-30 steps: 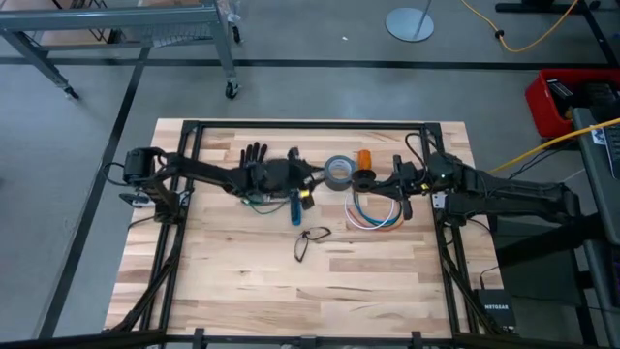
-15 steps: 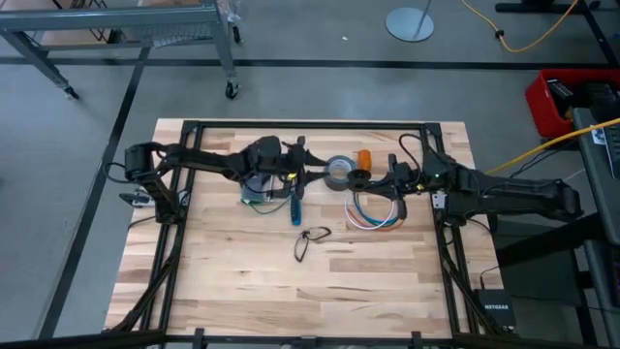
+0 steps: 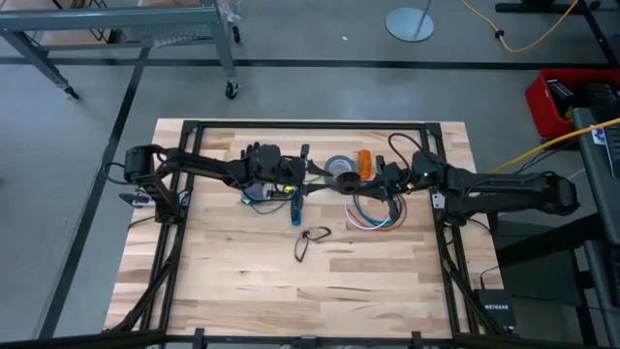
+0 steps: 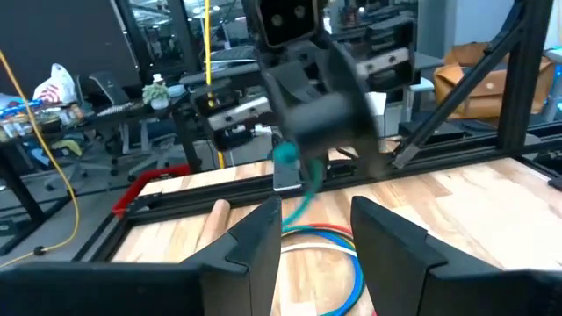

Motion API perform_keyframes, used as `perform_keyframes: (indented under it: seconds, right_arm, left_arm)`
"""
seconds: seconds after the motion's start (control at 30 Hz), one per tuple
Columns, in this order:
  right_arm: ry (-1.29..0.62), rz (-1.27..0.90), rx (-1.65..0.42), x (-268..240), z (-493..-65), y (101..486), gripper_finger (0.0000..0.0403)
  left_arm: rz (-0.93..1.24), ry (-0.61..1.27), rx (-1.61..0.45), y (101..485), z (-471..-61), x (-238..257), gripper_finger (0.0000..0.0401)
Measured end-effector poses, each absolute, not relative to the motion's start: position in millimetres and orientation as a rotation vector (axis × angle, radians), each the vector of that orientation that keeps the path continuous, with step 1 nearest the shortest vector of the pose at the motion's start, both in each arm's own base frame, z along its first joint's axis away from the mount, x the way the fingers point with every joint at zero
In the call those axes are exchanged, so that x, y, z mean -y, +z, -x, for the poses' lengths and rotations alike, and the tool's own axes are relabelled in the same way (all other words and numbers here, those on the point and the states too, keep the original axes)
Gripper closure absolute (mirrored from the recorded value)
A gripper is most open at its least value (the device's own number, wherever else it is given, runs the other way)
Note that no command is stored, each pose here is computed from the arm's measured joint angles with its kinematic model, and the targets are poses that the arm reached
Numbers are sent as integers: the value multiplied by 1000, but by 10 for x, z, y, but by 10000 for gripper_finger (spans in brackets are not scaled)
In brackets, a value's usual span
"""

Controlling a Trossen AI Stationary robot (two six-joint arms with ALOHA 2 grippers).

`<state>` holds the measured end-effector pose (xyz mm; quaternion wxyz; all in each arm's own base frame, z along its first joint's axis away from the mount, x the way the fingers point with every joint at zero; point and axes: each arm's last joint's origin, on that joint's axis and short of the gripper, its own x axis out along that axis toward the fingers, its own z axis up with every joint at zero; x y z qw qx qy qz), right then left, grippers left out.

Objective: Coil cords
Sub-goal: Coil the green wire onto the spool

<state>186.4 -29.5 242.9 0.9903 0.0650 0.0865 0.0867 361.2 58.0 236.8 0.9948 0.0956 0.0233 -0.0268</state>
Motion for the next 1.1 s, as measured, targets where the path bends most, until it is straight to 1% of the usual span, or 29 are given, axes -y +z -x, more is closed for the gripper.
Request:
perform_keyframes:
  seconds: [0.23,0.6,0.73,0.8,0.9,0.93,1.1]
  right_arm:
    - [189,-132,-176,318,-1987,2359,403]
    - [214,-141,-194,328,-2066,2287,403]
    - [215,-135,-178,330,-2072,2300,403]
    - [215,-130,-164,331,-2075,2314,403]
    - [215,-124,-144,331,-2078,2334,403]
    - [215,-123,-145,331,-2077,2331,403]
    - [216,-123,-145,331,-2077,2331,403]
  left_arm:
    - [-176,-52,-47,2368,-3612,-579,271]
    - [-171,-52,-46,2370,-3613,-577,274]
    - [-182,-54,-47,2368,-3613,-576,301]
    - [-199,-56,-49,2366,-3613,-575,327]
    - [-205,-57,-51,2364,-3613,-575,379]
    - [-198,-57,-51,2364,-3613,-575,389]
    - [-176,-61,-53,2364,-3617,-551,396]
